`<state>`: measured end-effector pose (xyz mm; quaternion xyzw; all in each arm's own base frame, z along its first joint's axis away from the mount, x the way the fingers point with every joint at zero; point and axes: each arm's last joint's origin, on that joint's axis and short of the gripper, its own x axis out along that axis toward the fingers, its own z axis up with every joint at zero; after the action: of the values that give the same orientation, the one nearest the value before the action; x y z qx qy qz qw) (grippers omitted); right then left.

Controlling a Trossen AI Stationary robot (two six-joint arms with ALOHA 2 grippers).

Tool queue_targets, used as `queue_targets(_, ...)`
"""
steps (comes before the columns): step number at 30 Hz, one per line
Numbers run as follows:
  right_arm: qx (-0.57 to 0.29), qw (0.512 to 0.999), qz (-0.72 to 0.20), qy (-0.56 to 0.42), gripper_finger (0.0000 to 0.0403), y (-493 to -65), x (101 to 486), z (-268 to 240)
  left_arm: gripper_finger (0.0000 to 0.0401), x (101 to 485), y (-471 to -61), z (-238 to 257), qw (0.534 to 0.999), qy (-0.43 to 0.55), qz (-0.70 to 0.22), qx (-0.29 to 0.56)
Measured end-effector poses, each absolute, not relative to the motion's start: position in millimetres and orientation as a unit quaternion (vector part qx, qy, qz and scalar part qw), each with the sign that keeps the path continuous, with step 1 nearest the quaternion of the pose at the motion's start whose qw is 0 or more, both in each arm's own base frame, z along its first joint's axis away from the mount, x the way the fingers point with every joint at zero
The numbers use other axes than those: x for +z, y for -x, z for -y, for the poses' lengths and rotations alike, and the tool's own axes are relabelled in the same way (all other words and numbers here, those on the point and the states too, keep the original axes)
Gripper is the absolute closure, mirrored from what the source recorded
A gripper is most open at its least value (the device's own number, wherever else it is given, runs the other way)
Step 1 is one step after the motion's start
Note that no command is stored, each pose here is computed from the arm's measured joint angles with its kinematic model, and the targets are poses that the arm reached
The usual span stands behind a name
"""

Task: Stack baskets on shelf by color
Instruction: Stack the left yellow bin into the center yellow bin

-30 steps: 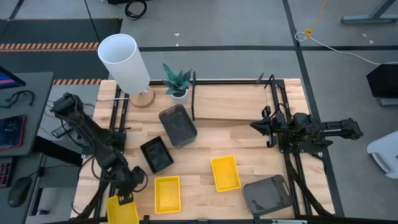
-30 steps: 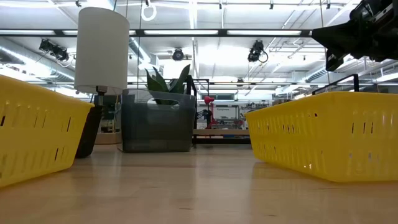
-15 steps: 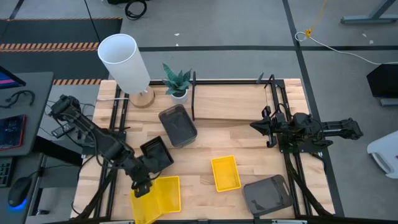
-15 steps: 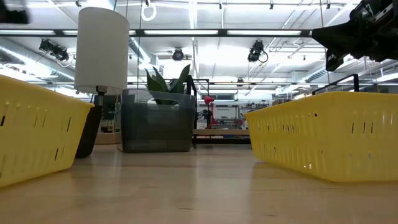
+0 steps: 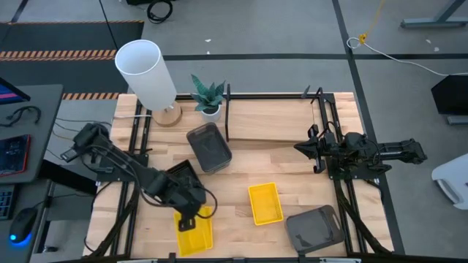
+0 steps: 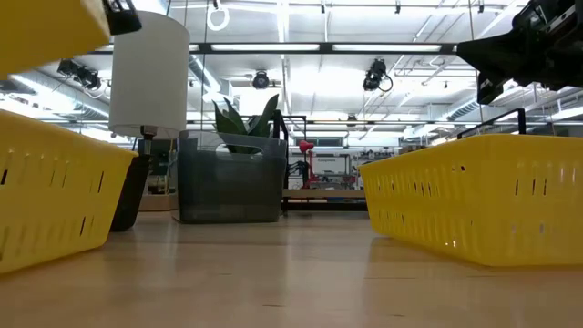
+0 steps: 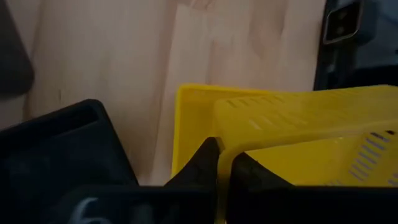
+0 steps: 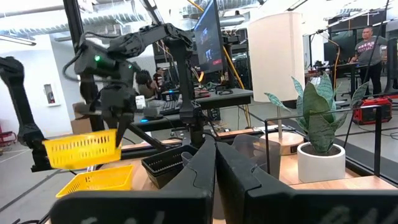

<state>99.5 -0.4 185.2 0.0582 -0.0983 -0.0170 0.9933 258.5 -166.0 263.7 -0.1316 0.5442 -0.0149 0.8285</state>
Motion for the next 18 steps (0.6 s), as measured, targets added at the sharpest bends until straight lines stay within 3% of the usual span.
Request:
queue_targets(11,-0.017,0.993,0.098,-0.058,0.0384,-99.5,185.3,0.3,0.0391,236.0,-267.5,172.0,0.804,0.09,-0.587,0.001)
queue_targets(18,-0.017,0.993,0.098,-0.058,0.0384,-99.5,185.3,0.4,0.0325,234.3,-269.5,172.8,0.813,0.055,-0.579,-0.016)
